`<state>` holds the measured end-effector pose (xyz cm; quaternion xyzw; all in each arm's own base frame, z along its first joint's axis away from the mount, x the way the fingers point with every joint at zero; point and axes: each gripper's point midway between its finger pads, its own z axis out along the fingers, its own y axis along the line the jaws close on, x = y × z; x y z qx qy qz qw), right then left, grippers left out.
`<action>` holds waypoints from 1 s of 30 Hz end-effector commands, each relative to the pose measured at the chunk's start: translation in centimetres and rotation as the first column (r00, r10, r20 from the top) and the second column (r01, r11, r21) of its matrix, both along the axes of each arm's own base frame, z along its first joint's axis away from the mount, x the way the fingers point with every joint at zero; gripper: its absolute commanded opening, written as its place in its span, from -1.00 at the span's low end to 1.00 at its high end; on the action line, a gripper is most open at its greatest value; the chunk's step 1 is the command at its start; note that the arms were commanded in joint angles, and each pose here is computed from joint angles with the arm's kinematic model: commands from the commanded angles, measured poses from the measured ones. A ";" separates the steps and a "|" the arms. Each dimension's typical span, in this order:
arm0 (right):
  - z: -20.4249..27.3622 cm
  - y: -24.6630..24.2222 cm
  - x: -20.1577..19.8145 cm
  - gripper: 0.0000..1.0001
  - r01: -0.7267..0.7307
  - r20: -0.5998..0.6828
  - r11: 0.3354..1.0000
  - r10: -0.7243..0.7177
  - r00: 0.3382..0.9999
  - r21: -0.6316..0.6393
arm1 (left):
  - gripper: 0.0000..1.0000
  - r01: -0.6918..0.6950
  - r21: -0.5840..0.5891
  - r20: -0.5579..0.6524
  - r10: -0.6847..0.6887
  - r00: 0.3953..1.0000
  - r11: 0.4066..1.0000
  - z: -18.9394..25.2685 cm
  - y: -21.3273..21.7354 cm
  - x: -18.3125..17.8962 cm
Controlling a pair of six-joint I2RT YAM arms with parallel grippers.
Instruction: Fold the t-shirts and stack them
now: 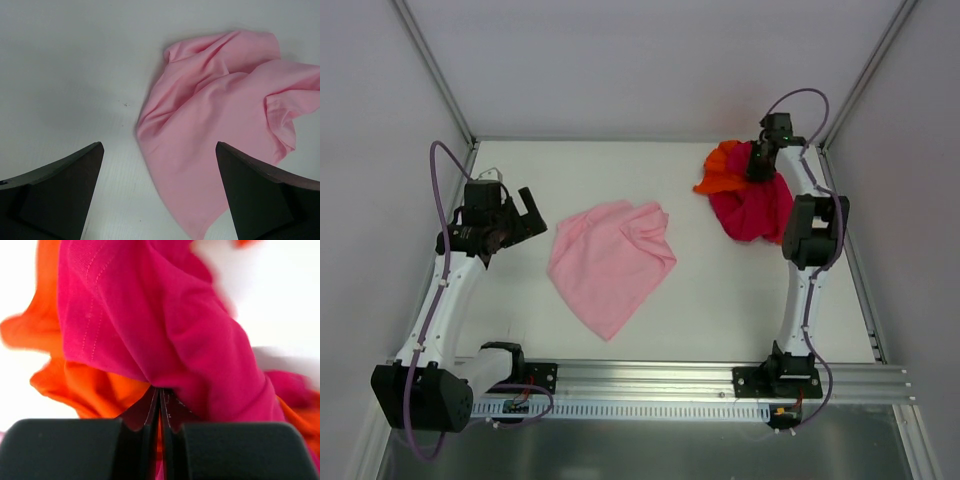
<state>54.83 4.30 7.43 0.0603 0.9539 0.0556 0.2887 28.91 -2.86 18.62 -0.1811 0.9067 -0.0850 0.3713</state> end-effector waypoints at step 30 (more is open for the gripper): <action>-0.2 7.3 -6.9 -0.98 -0.151 -0.130 0.988 0.147 0.981 -0.027 | 0.98 0.056 0.028 0.055 -0.058 0.997 0.998 1.6 -0.3 1.7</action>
